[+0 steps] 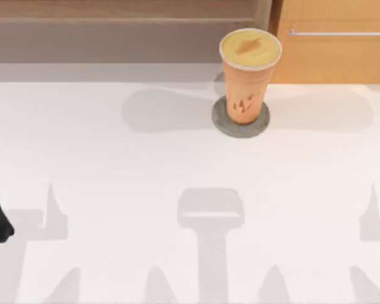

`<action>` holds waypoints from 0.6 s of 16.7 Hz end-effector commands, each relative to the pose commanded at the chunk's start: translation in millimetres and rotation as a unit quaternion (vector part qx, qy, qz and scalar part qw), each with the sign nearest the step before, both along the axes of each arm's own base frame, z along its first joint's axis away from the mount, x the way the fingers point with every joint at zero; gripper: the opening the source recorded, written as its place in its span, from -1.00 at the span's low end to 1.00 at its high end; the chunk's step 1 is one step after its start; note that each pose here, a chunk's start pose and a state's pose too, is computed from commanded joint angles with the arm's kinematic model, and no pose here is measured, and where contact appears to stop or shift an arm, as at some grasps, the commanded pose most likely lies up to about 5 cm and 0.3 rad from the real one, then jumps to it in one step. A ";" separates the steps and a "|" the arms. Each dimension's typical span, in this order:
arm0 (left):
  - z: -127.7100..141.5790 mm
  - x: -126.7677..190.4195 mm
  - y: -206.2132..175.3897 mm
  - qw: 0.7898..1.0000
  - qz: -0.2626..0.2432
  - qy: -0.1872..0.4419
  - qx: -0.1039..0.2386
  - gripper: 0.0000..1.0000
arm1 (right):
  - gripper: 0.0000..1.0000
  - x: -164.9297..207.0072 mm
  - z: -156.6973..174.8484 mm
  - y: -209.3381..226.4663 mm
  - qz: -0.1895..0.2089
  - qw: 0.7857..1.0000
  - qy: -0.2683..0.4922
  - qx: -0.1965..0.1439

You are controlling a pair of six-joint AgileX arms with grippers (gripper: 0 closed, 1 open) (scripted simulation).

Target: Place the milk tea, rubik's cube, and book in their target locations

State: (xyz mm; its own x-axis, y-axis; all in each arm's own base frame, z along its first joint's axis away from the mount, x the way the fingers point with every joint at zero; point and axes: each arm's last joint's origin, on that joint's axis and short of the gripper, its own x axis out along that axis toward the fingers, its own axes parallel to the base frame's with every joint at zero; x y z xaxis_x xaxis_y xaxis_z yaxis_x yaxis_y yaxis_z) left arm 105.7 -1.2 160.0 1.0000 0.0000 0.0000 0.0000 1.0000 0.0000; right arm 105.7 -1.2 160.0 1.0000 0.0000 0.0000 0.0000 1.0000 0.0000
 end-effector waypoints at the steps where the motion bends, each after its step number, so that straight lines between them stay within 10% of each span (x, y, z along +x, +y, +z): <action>1: 0.0 0.0 0.0 1.000 0.000 0.000 0.000 1.00 | 1.00 0.0 0.0 0.0 0.000 1.000 0.000 0.000; 10: 0.0 0.0 0.0 1.000 0.000 0.000 0.000 1.00 | 1.00 12.2 78.2 -7.9 -0.007 0.999 -0.043 -0.008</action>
